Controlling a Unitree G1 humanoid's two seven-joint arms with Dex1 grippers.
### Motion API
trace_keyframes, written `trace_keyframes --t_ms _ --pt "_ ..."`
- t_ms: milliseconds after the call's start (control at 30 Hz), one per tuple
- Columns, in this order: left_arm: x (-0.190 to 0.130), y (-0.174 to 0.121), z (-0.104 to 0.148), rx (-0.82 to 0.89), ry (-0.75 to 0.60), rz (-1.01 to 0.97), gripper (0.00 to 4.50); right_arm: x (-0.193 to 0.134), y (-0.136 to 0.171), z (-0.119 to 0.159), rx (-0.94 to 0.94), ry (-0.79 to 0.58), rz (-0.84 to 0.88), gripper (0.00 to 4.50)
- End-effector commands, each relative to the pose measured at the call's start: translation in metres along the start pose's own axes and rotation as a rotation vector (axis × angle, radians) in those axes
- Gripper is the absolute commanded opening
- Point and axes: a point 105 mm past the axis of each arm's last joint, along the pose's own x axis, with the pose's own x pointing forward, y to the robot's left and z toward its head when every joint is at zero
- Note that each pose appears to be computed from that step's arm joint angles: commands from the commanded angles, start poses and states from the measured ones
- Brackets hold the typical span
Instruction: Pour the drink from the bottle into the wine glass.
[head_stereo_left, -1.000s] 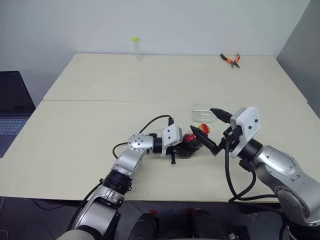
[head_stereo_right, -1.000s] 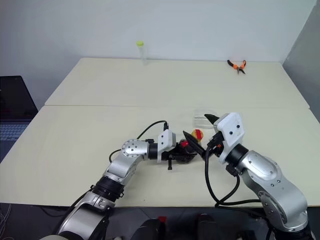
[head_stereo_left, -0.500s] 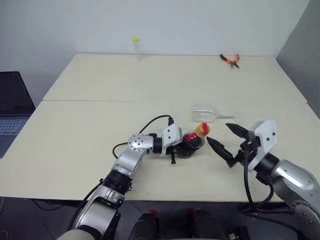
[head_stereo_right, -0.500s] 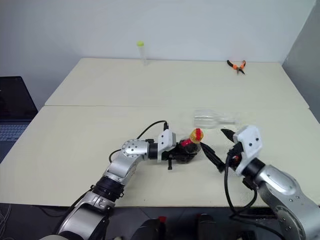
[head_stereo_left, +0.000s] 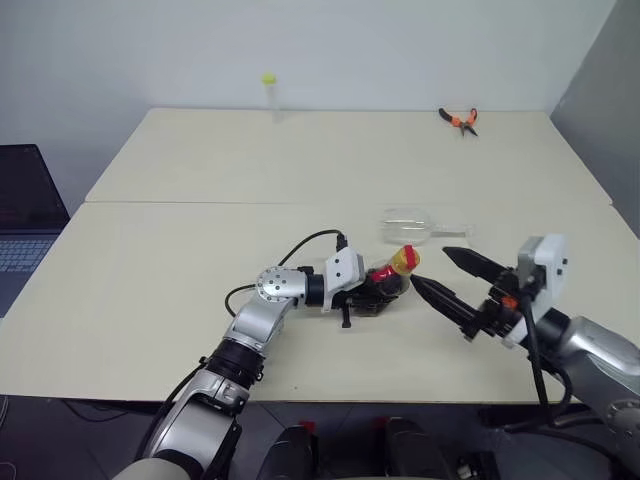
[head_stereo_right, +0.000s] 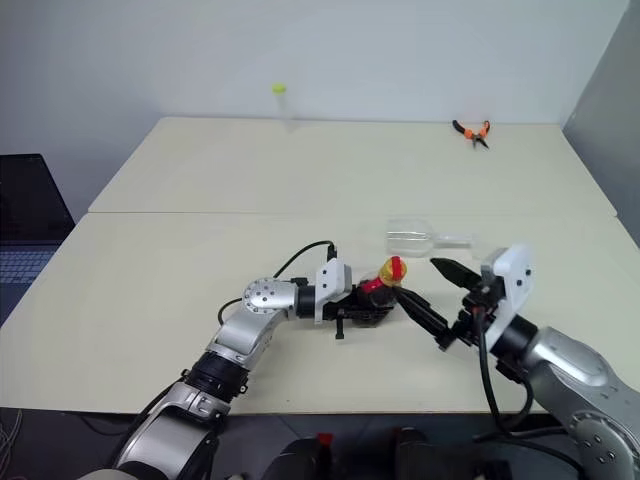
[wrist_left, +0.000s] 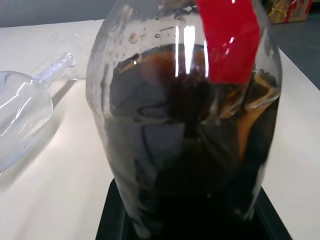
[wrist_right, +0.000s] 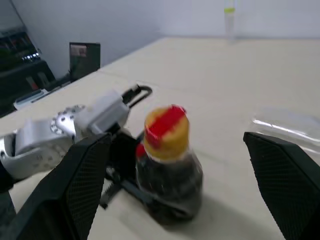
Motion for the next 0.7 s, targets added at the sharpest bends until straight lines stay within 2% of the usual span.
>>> trace_keyframes --t_ms 33,333,433,567,700 --pt "0.0 0.002 0.008 0.031 -0.016 -0.004 0.85 0.008 0.002 0.001 0.002 -0.012 -0.017 4.5" --pt "0.0 0.003 0.008 0.034 -0.014 0.0 0.85 0.017 0.007 0.002 0.002 -0.024 0.003 4.5" --pt "0.001 0.003 0.008 0.034 -0.015 0.0 0.85 0.018 0.008 0.001 -0.011 -0.018 0.006 3.94" --pt "0.001 0.003 0.008 0.034 -0.015 0.0 0.85 0.021 0.012 -0.002 -0.044 0.007 0.023 2.43" --pt "0.002 0.003 0.008 0.034 -0.018 0.0 0.84 0.021 0.011 -0.002 -0.068 0.01 0.015 1.22"
